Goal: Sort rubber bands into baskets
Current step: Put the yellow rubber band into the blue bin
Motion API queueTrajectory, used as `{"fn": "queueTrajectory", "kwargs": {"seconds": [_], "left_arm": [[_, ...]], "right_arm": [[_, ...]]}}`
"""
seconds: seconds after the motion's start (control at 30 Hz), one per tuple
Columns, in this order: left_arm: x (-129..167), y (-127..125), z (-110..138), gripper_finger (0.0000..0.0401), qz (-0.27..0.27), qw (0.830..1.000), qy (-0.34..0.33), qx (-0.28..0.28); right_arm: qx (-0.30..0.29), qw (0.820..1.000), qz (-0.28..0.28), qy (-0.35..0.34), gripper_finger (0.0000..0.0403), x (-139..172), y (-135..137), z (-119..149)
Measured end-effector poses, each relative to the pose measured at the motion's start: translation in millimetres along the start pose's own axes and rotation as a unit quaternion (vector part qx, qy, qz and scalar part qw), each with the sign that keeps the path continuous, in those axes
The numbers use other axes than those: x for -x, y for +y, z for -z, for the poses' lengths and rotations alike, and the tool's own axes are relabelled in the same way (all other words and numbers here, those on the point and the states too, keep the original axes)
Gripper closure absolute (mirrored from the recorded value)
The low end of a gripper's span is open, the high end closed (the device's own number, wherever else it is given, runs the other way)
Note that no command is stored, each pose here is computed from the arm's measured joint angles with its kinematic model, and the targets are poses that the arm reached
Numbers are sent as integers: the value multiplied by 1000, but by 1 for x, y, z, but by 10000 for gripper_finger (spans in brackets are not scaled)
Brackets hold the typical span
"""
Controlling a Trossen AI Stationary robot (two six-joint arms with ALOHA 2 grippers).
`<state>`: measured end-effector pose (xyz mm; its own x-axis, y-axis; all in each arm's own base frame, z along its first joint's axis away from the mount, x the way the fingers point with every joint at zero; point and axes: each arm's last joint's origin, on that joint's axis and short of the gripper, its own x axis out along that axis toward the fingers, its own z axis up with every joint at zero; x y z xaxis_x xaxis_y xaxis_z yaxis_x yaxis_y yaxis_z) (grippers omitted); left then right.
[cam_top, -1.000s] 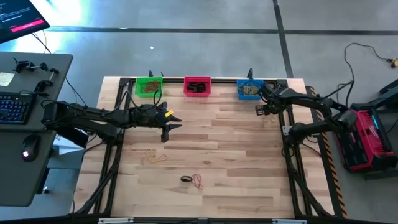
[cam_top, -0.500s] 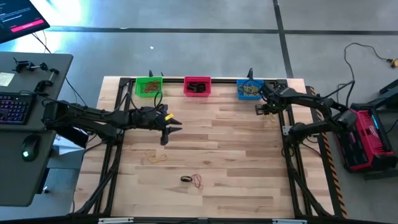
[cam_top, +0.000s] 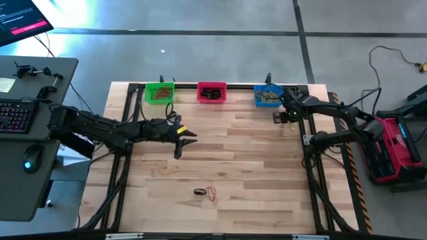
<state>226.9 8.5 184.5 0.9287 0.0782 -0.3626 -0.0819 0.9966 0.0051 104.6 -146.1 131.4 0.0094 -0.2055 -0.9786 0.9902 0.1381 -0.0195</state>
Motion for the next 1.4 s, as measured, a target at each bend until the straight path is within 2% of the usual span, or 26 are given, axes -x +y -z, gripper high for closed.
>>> {"fn": "queueTrajectory", "kwargs": {"seconds": [0.17, 0.37, 0.43, 0.63, 0.8, 0.93, 1.13, 1.4], "left_arm": [[-2, -2, 5, 307, 4, 1000, -15, 9], [-2, -2, 5, 307, 4, 1000, -17, 15], [-2, -2, 5, 307, 4, 1000, -17, 18], [-2, -4, 4, 307, 8, 1000, -24, 18], [-1, -6, 2, 307, 14, 999, -34, 16], [-1, -6, 2, 307, 14, 999, -35, 16], [-1, -6, 2, 307, 14, 999, -35, 16], [-1, -6, 2, 307, 14, 999, -35, 15]], "right_arm": [[2, 1000, 1, 2, 293, -4, -1, 5], [47, 999, -4, -1, 380, 6, 11, 0], [70, 998, -7, 3, 397, 10, 15, -1], [120, 992, -38, -23, 400, 33, 39, -5], [161, 979, -93, -89, 401, 66, 61, -6], [170, 960, -142, -172, 402, 92, 77, -12], [137, 950, -105, -259, 402, 105, 83, -27], [118, 954, -64, -268, 403, 92, 75, -50]]}}
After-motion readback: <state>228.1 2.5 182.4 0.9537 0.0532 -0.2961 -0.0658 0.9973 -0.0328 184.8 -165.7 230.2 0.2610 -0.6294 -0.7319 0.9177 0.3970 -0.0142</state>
